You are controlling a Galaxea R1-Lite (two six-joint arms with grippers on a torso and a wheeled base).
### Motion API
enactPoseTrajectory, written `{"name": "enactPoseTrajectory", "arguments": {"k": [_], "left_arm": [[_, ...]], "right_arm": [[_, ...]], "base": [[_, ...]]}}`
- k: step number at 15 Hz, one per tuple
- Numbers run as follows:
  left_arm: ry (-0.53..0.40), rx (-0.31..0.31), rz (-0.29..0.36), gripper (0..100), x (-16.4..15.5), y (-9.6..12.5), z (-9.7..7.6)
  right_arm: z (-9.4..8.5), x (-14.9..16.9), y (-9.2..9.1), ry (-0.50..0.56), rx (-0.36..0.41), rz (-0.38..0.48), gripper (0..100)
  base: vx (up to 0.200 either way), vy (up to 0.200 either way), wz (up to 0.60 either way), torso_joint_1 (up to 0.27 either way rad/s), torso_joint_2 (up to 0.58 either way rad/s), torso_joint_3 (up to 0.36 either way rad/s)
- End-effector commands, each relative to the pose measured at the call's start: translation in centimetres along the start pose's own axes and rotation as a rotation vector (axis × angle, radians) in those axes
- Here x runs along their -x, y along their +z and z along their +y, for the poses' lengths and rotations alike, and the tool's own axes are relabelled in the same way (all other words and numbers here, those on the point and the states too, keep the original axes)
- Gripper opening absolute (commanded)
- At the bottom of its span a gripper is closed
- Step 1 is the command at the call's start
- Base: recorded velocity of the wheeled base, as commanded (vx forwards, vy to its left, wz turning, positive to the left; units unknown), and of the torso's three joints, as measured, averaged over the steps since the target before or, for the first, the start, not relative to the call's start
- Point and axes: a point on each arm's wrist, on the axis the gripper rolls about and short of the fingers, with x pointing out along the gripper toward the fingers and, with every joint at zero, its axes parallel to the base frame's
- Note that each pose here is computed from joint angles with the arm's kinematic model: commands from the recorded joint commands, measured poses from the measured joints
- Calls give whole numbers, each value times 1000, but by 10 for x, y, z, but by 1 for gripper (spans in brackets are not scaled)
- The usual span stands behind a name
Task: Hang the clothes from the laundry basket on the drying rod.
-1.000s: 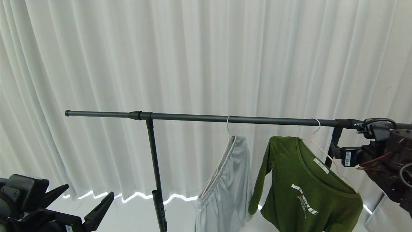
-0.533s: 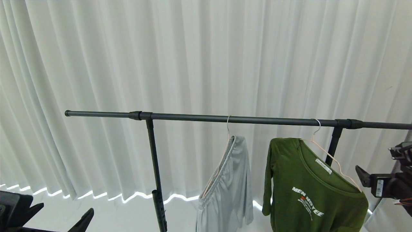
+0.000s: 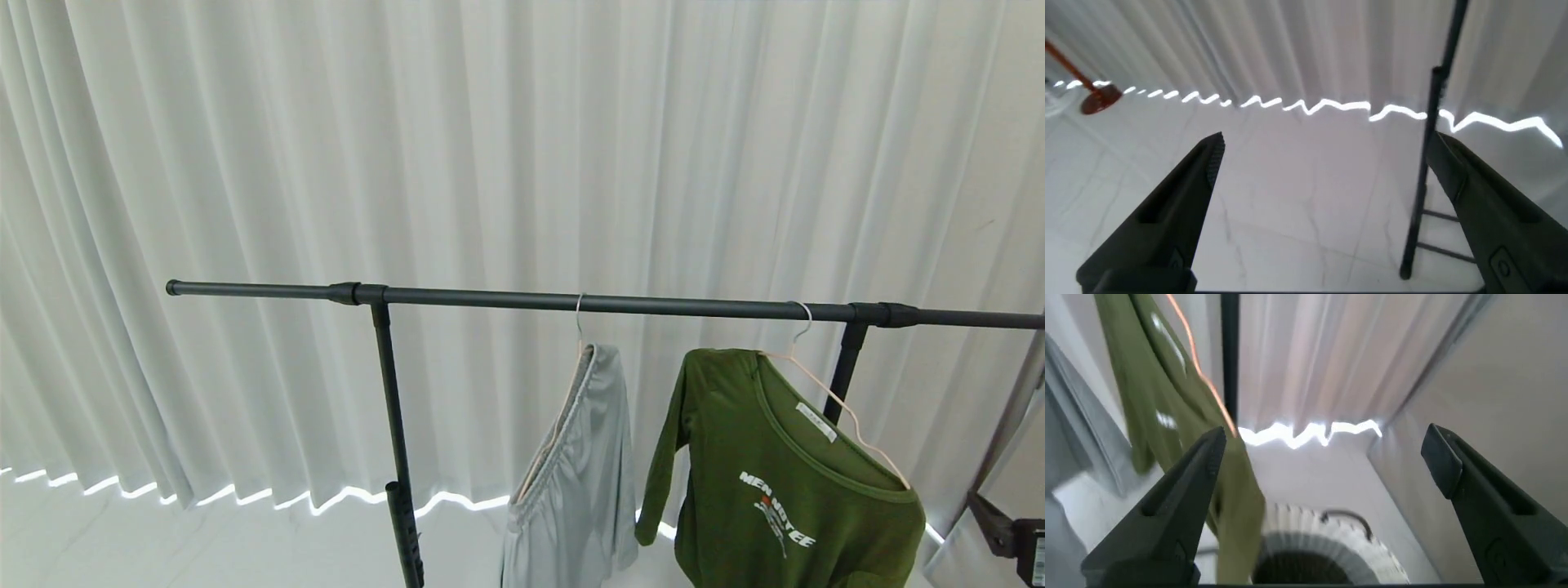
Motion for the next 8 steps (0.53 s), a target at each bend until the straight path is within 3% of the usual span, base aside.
{"name": "enactPoseTrajectory", "arguments": {"k": [1,5,7,8], "left_arm": [[126,93,-100,100,14,-8,3],[238,153,-117,100,19,-11,1],[213,235,-129,100,18,-12,0],[149,248,-138,100,18,-13,-1]], "right_arm": [[-12,31,-7,-1,-5,-23,100],[-28,75,-25,11,39,111,100],[-35,96,-45,3,22,115,100],[-36,102,-52,-24,-8,109,100]], "base": [[0,0,0,0,0,0],[0,0,0,0,0,0],[0,0,0,0,0,0],[0,0,0,0,0,0]]}}
